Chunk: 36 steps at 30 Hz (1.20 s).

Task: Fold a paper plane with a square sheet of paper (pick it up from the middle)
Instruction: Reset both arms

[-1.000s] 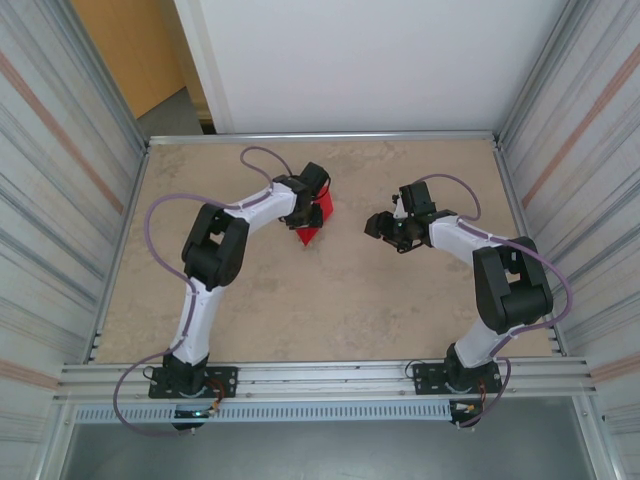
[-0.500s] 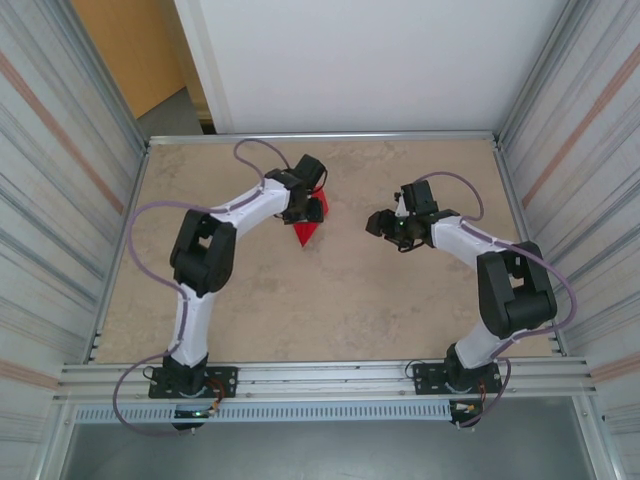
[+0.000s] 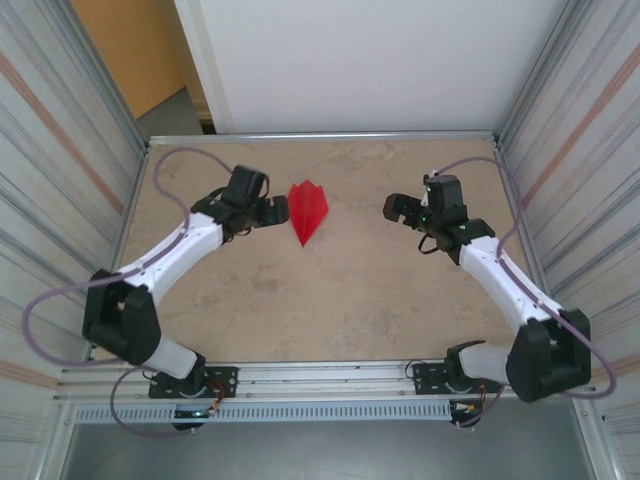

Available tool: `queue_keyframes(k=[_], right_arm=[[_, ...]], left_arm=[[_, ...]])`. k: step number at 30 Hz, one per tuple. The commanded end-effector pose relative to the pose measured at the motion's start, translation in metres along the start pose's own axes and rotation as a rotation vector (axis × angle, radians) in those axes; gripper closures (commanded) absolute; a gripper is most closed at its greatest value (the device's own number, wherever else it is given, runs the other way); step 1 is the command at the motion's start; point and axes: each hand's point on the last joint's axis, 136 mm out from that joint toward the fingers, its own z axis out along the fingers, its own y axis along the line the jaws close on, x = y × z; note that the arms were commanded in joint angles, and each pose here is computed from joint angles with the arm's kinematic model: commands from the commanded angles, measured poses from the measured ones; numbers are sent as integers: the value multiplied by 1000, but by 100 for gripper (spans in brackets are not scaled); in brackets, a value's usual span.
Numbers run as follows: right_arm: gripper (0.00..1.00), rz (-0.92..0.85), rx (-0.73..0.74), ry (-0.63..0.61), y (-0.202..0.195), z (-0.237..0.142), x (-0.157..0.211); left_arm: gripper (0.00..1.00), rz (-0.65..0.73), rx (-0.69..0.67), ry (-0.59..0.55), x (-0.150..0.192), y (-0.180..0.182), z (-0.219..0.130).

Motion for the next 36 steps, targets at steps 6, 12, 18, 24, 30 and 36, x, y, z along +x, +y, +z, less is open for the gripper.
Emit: queue_keyframes(k=[6,12,18,24,30,36], right_arm=[[1,57,429,-251,-99,-38,-33],[1,172,598,-319,-164,-38,-21],[1,201,700,-326,-209,-25,2],[1,61,624,-333,-204,2,5],[1,-44,457,-349,-184,27,12],[1,-149,344,-378,-161,46,11]], left_arm=[[1,-30,-157,-283,-16,84,-30],[1,-34,-291,-396,-15,136,-46],[1,-80,-343,-389,-11,176,-39],[1,68,-316,-433,-12,177,-16],[1,231,-162,-504,-6,150,5],[1,283,-54,-547,-1,139,20]])
